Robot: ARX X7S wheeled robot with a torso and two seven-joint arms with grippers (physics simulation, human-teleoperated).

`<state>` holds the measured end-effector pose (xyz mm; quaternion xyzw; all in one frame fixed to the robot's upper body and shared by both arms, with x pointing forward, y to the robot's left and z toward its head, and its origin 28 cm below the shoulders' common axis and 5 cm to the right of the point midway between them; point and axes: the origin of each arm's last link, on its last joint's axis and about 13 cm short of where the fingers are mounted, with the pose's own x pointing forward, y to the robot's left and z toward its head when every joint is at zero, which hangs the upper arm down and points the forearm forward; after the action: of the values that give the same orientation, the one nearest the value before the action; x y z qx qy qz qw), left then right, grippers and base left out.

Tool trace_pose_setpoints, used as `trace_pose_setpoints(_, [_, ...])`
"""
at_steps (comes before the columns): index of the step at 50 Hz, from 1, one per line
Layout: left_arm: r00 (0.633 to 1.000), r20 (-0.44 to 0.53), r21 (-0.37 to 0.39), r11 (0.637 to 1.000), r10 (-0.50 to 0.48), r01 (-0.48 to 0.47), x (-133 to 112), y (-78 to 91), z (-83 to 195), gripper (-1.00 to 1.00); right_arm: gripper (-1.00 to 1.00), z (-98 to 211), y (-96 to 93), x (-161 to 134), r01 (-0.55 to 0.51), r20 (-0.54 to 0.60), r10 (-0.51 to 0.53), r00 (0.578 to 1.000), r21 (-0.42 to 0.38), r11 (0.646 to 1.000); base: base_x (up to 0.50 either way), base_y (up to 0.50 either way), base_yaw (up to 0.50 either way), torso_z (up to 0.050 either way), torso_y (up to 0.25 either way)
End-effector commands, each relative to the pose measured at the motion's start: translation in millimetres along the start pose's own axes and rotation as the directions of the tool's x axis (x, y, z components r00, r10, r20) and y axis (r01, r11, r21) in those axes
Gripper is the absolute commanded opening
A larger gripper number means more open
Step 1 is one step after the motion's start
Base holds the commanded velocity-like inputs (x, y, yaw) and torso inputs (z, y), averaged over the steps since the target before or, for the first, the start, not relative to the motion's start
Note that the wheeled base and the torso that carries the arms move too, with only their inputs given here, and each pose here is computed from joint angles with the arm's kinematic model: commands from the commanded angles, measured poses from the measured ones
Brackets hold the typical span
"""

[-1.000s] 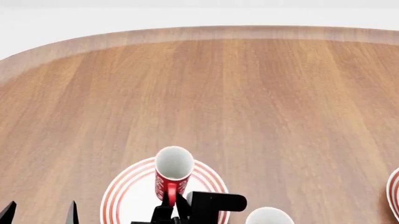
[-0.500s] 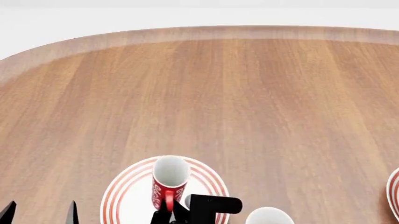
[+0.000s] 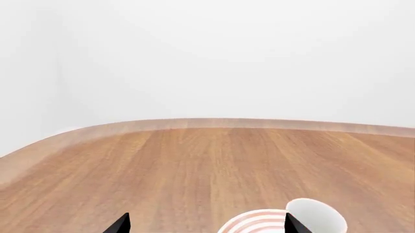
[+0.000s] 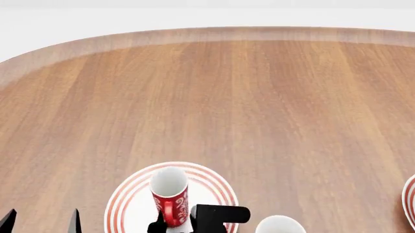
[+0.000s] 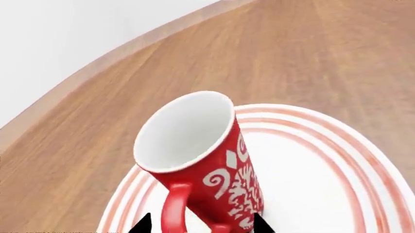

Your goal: Put the red mug on the left plate.

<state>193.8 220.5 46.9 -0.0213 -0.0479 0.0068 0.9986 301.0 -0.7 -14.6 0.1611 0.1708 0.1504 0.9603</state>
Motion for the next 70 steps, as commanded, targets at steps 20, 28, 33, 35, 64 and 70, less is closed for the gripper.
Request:
trace_pose_setpoints(20, [1.000,0.006,-0.003,1.000,0.001,-0.001,-1,0.5,2,1.00,1.00,2,6.9,-1,-0.023,0.050,0.024,0.998,-0.021,1.000,0.00,0.00,0.00,0.000,0.000])
trace_pose_setpoints(28, [1.000,0.021,0.004,1.000,0.001,-0.002,-4,0.7,6,1.00,1.00,8,11.6,-20,-0.022,0.109,0.028,0.994,-0.055,0.998,0.00,0.00,0.00,0.000,0.000])
trace_pose_setpoints(33, [1.000,0.023,0.006,1.000,0.002,-0.003,-4,0.8,7,1.00,1.00,12,14.1,-33,-0.026,0.144,0.036,0.989,-0.069,0.997,0.00,0.00,0.00,0.000,0.000])
trace_pose_setpoints(35, [1.000,0.026,0.006,1.000,0.002,-0.002,-4,0.9,8,1.00,1.00,14,16.0,-39,-0.021,0.164,0.034,0.986,-0.082,0.996,0.00,0.00,0.00,0.000,0.000])
trace_pose_setpoints(64, [0.995,0.101,0.012,1.000,-0.018,0.017,-21,0.1,29,1.00,1.00,35,43.2,-108,-0.065,0.334,0.117,0.935,-0.162,0.985,0.00,0.00,0.00,0.000,0.000])
trace_pose_setpoints(70, [0.992,0.127,0.012,1.000,-0.024,0.023,-27,0.1,35,1.00,1.00,39,48.1,-117,-0.062,0.355,0.126,0.926,-0.185,0.981,0.00,0.00,0.00,0.000,0.000])
